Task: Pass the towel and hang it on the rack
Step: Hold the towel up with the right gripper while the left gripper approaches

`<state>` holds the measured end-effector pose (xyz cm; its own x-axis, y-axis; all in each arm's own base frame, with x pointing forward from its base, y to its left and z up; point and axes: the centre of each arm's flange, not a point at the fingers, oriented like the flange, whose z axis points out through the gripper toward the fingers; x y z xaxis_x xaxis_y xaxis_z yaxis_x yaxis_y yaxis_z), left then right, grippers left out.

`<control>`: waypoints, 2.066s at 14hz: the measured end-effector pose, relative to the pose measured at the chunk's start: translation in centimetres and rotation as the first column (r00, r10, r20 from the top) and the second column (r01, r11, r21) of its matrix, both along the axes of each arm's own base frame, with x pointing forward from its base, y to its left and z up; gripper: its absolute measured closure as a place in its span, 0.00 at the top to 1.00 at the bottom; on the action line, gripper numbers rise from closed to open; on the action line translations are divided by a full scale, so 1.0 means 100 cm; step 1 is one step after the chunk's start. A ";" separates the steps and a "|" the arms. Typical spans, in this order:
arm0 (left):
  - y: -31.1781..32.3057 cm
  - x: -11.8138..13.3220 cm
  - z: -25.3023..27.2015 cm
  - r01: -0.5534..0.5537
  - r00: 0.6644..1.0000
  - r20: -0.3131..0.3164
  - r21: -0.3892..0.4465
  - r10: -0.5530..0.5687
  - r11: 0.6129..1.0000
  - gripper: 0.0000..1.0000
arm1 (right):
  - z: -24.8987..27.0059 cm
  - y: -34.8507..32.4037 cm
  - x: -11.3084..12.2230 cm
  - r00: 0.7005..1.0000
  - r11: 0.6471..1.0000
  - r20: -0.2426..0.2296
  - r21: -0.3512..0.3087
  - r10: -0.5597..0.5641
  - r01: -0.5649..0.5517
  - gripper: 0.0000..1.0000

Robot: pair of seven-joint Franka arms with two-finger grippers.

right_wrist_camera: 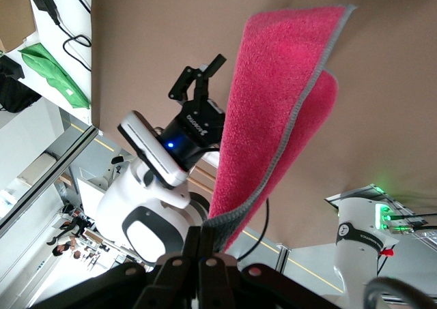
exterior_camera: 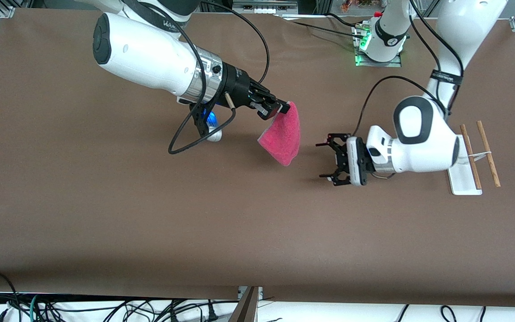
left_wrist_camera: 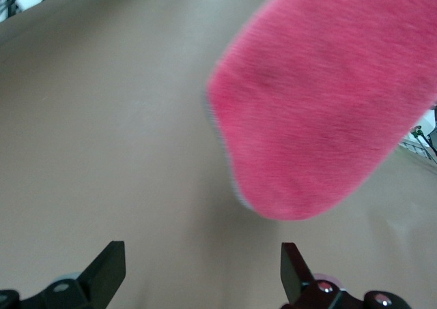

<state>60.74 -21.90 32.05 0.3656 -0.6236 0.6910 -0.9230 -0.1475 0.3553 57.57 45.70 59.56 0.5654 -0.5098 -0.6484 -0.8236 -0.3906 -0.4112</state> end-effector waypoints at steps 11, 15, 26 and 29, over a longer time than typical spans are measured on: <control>-0.049 -0.028 0.004 0.026 0.967 0.250 0.072 -0.043 0.997 1.00 | -0.001 0.000 0.000 1.000 1.000 -0.001 0.000 -0.001 0.001 0.01; -0.048 -0.033 -0.005 0.066 0.958 0.273 0.074 -0.084 0.995 1.00 | -0.001 0.000 0.000 1.000 1.000 -0.001 0.000 -0.001 0.001 0.01; -0.054 -0.067 -0.035 0.174 0.936 0.341 -0.231 -0.088 0.957 0.86 | -0.001 -0.001 0.002 1.000 1.000 -0.001 -0.001 -0.003 0.003 0.01; -0.054 -0.067 -0.035 0.170 0.936 0.342 -0.238 -0.082 0.956 0.74 | -0.001 -0.001 0.002 1.000 1.000 -0.001 -0.001 -0.004 0.004 0.01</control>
<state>54.03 -27.32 28.53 0.0239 -0.4317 0.9017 -0.9985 0.0342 0.0428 57.75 45.58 59.42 0.5630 -0.5124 -0.6485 -0.8254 -0.3879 -0.4101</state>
